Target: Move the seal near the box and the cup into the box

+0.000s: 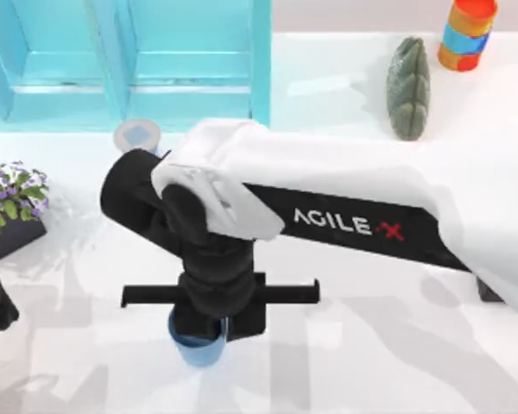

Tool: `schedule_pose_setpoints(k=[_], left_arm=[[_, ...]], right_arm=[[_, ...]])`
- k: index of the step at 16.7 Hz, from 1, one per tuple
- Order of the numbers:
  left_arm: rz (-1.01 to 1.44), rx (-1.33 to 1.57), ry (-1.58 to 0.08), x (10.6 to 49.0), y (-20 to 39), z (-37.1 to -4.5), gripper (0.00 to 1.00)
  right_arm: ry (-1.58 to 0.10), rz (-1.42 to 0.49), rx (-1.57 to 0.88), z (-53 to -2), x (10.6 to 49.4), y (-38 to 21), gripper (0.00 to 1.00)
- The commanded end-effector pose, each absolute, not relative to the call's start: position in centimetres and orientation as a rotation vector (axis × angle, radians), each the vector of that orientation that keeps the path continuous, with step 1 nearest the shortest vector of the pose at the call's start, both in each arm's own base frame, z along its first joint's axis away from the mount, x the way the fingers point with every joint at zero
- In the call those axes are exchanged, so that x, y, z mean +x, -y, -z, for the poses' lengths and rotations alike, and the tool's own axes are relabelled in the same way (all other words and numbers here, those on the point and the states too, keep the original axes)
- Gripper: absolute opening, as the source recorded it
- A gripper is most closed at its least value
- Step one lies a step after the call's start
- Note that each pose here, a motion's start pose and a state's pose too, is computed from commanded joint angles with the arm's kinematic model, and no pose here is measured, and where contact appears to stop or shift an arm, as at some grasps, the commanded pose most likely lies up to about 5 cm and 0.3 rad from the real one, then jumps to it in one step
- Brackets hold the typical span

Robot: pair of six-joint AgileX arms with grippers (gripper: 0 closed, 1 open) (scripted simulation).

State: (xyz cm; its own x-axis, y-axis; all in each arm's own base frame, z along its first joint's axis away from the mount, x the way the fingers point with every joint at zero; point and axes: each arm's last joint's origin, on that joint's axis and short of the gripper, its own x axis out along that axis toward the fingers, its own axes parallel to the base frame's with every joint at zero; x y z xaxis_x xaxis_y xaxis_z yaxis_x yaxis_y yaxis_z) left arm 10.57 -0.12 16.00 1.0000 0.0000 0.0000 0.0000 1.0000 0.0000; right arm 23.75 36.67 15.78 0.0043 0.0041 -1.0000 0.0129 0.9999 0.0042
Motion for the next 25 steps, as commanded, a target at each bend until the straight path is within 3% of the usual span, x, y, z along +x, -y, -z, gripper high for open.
schedule_pose_setpoints(k=[7, 17, 21, 25], left_arm=[[0.000, 0.000, 0.000, 10.6, 0.1, -16.0, 1.00], [0.000, 0.000, 0.000, 10.6, 0.1, -16.0, 1.00], [0.000, 0.000, 0.000, 10.6, 0.1, -16.0, 1.00], [0.000, 0.000, 0.000, 10.6, 0.1, -16.0, 1.00]], right_arm=[[-1.565, 0.005, 0.015, -23.1, 23.4, -29.3, 0.00], [-1.550, 0.011, 0.000, -23.7, 24.7, -26.9, 0.00], [-1.510, 0.031, -0.037, -24.0, 29.0, -20.1, 0.00], [-1.501, 0.039, -0.114, -24.2, 32.1, -9.2, 0.00]])
